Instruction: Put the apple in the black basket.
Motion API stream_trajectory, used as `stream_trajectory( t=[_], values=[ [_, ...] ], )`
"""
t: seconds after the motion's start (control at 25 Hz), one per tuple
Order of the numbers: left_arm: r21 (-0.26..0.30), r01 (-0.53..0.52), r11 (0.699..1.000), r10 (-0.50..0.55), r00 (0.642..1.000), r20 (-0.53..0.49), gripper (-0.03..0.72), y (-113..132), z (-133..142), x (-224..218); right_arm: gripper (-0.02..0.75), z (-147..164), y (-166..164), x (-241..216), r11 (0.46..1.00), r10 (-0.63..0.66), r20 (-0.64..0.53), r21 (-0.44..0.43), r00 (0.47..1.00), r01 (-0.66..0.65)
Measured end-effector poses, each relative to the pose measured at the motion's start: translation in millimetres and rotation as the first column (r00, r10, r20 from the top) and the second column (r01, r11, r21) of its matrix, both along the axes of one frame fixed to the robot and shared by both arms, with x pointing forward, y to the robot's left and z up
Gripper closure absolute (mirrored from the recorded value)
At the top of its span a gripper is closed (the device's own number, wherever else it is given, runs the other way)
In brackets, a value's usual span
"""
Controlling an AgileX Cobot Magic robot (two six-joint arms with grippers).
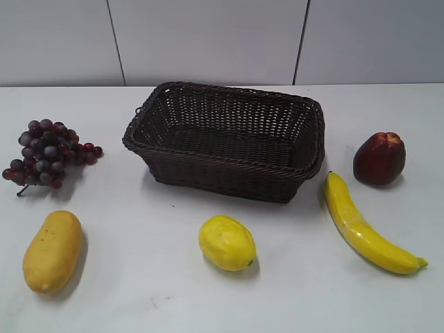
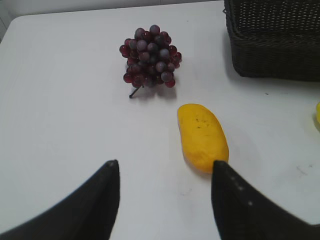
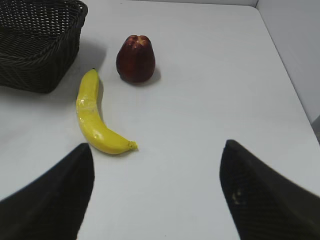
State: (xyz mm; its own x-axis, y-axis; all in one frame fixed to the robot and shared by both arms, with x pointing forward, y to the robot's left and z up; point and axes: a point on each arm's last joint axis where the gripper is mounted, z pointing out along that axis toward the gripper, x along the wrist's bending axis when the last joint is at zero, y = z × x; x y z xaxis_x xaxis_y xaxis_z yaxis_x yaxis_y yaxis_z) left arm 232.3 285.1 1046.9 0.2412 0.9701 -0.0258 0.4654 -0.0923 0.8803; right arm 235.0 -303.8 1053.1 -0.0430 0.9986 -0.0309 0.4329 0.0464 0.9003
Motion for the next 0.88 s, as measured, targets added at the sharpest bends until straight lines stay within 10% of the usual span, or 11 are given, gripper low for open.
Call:
stream_trajectory(
  t=[0.88],
  values=[
    [-0.002,0.001,1.000,-0.001,1.000,0.000,0.253,-0.1,0.0,0.0,0.147,0.1,0.1,0.0,1.000,0.001,0.001,0.001,1.000,-0.001]
  ],
)
